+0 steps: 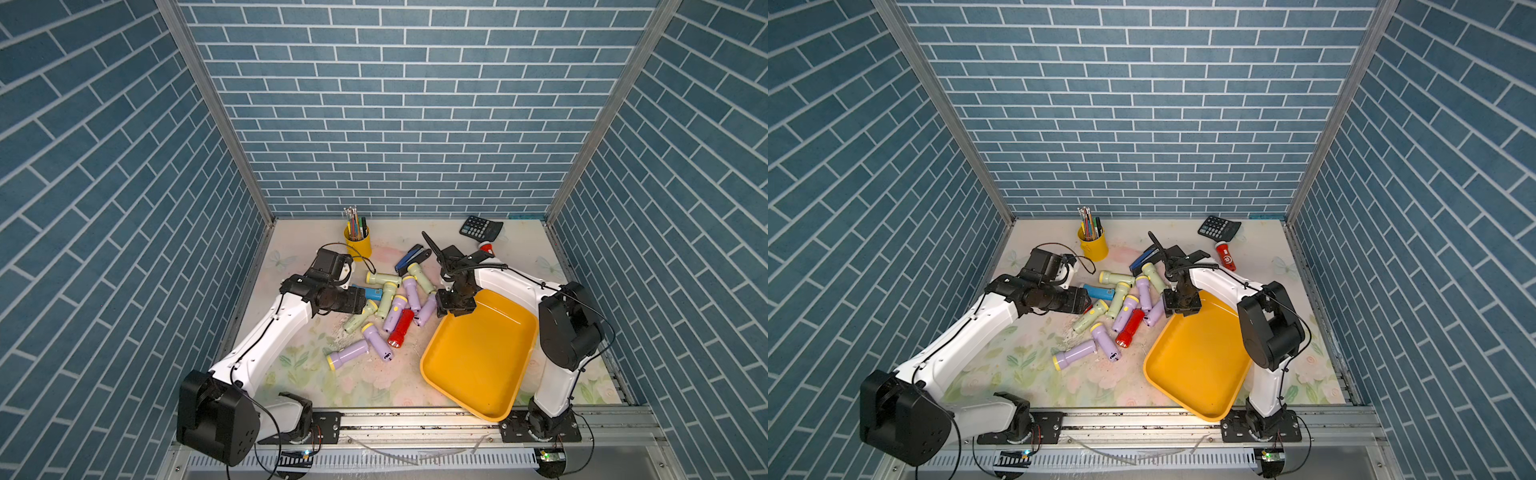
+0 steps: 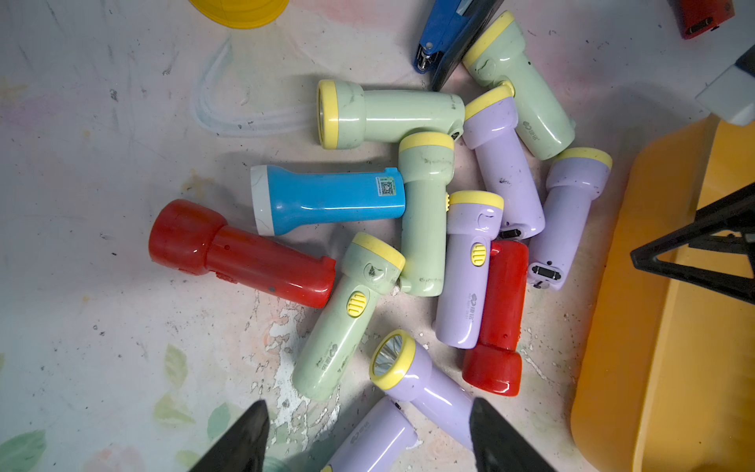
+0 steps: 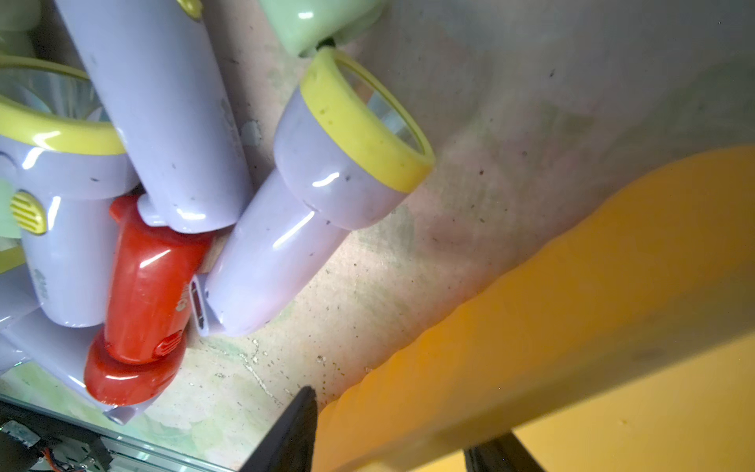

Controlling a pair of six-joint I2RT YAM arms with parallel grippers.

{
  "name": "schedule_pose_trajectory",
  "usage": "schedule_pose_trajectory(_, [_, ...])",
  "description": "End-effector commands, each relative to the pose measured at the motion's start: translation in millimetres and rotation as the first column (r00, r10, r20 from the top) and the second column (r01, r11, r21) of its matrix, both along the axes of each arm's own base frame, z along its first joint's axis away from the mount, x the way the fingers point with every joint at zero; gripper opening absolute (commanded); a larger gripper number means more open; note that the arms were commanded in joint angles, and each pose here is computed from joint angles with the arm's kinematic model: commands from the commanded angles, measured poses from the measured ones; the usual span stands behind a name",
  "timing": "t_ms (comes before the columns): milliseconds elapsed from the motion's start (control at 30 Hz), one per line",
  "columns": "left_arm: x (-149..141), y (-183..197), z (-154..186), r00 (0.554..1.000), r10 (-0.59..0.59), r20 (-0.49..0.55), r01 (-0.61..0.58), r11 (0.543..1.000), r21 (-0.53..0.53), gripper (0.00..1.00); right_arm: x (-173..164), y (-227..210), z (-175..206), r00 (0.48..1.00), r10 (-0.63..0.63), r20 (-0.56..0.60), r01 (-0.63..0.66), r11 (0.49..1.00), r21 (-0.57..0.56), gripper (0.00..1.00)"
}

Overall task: Put the flashlights into the storage boxes
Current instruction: Adjust the storage box at the center of the board.

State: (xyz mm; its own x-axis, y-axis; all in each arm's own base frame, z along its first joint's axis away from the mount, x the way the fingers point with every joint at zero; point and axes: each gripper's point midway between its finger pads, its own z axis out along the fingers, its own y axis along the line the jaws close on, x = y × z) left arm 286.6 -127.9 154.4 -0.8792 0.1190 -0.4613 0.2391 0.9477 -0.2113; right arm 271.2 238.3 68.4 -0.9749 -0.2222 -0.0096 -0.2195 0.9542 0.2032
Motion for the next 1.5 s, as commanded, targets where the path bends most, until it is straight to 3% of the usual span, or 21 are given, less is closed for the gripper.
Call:
schedule_pose_trajectory(0, [-4.0, 0.3, -3.0, 1.000, 0.003, -0.004, -0.003, 1.000, -0.004, 0.78, 3.0, 3.5, -1.3, 1.000, 0.002, 0.006, -0.003, 1.000, 0.012, 0.52])
schedule_pose_trajectory(167, [-3.8, 1.3, -2.4, 1.000, 0.004, -0.004, -0.004, 1.000, 0.001, 0.78, 6.4, 2.7, -0.6, 0.998, 0.062, 0.027, -0.062, 0.998, 0.003, 0.42])
schedule_pose_trajectory(467, [-4.2, 3.1, -1.0, 1.000, 0.008, 0.008, -0.008, 1.000, 0.007, 0.78, 12.9, -3.6, 5.7, 0.991, 0.119, 0.059, -0.117, 0.992, -0.036, 0.33])
schedule_pose_trajectory(933, [-4.8, 5.4, 1.7, 1.000, 0.016, 0.021, -0.016, 1.000, 0.011, 0.78, 22.1, 4.0, 17.3, 0.987, 0.129, 0.098, -0.131, 0.991, 0.020, 0.23])
schedule_pose_trajectory(1133, [-5.5, 4.1, 2.6, 1.000, 0.016, 0.024, -0.016, 1.000, 0.000, 0.78, 17.4, 7.0, 18.7, 0.991, 0.089, 0.097, -0.095, 0.994, 0.059, 0.25])
schedule_pose_trajectory(1333, [-3.6, 1.4, 7.0, 0.999, 0.012, 0.031, -0.011, 1.000, -0.014, 0.78, 21.5, 8.1, 44.4, 0.990, 0.041, 0.134, -0.055, 0.993, 0.100, 0.45])
schedule_pose_trajectory(1467, [-0.8, -3.2, 14.2, 0.999, 0.003, 0.045, -0.001, 0.999, -0.039, 0.78, 40.2, -7.7, 72.5, 0.984, -0.046, 0.170, 0.020, 0.988, 0.150, 0.51])
